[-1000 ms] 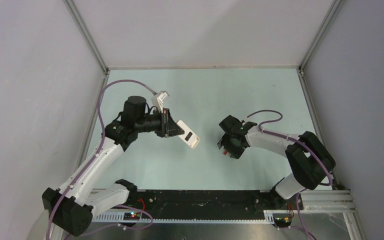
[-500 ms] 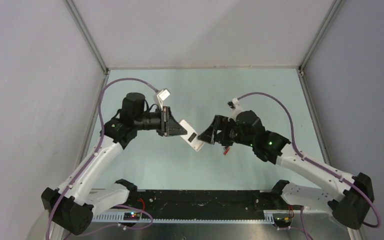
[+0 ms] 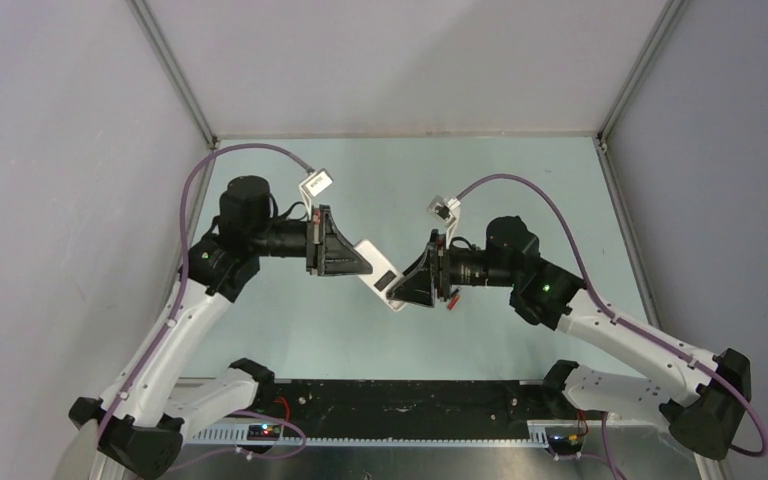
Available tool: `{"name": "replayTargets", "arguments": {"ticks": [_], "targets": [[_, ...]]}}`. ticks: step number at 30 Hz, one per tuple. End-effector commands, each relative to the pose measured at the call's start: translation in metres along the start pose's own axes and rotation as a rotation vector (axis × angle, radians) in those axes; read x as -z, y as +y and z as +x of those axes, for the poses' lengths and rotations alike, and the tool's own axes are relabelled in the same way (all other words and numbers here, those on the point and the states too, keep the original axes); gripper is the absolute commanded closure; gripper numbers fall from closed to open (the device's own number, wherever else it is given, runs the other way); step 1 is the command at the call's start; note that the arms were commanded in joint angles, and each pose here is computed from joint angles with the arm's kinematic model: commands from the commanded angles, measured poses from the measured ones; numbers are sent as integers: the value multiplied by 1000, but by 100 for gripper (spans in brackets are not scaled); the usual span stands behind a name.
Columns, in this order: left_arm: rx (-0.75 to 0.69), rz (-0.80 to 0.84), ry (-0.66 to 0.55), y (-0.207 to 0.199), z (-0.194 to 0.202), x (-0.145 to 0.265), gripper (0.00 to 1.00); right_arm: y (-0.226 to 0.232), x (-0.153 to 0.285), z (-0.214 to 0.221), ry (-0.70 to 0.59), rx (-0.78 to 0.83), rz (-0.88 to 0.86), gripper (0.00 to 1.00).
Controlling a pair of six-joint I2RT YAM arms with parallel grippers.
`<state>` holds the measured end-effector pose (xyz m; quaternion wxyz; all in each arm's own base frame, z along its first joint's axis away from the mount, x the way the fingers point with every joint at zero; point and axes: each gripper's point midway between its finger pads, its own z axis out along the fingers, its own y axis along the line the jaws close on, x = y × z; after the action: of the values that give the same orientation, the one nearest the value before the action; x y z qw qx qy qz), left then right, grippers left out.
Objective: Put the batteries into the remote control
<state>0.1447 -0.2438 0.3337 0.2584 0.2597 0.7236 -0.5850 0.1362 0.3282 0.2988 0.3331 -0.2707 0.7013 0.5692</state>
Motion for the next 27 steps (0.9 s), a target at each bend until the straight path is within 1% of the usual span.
{"name": "replayTargets", "arguments": {"ticks": [1,2,3,4,5,6,7,8,9,10,11,12,13,14,15,16,17,18,19,20,21,23,27], "targets": [[-97,111,1,-42,-8,9,94,58,15,-15,-1,134,-246,60],[-104,119,4,-45,-9,9,92,60,16,-15,-1,134,-258,69],[-106,122,5,-46,-9,9,92,65,17,-16,0,132,-281,74],[-109,125,5,-48,-10,8,91,67,17,-17,0,120,-287,81],[-104,120,2,-48,-11,7,90,69,18,-19,-6,121,-298,86],[-105,114,-5,-48,-13,6,87,71,18,-19,-6,107,-304,93],[-92,107,-10,-48,-14,6,83,73,18,-22,-14,104,-311,95],[-91,91,-26,-47,-18,5,66,75,18,-23,-15,78,-316,99],[-77,82,-35,-47,-19,4,58,78,18,-27,-30,77,-328,100],[-86,73,-53,-48,-22,4,42,79,17,-28,-29,41,-329,100],[-76,73,-58,-50,-23,3,34,79,15,-31,-40,29,-331,100],[-82,55,-86,-49,-26,4,23,81,14,-33,-40,-11,-335,100],[-66,50,-104,-52,-28,4,19,81,12,-37,-49,-26,-343,100],[-61,21,-149,-47,-36,3,14,82,9,-40,-54,-61,-352,100],[-16,14,-181,-49,-39,4,14,82,7,-43,-64,-80,-351,100],[11,-15,-233,-41,-47,2,15,82,4,-47,-75,-114,-357,100],[82,-13,-263,-42,-50,3,17,81,2,-50,-82,-129,-357,100],[166,-18,-317,-36,-57,1,24,79,-1,-54,-92,-161,-357,100],[223,-19,-334,-26,-51,-2,27,76,-2,-57,-100,-177,-351,100],[248,32,-401,-34,-64,1,33,69,-5,-60,-109,-211,-334,100],[256,37,-447,-31,-66,3,36,65,-7,-62,-112,-225,-326,100],[276,22,-502,-27,-68,7,40,55,-11,-65,-119,-276,-298,100],[293,-15,-578,-17,-68,15,42,44,-15,-70,-146,-321,-269,100]]}}
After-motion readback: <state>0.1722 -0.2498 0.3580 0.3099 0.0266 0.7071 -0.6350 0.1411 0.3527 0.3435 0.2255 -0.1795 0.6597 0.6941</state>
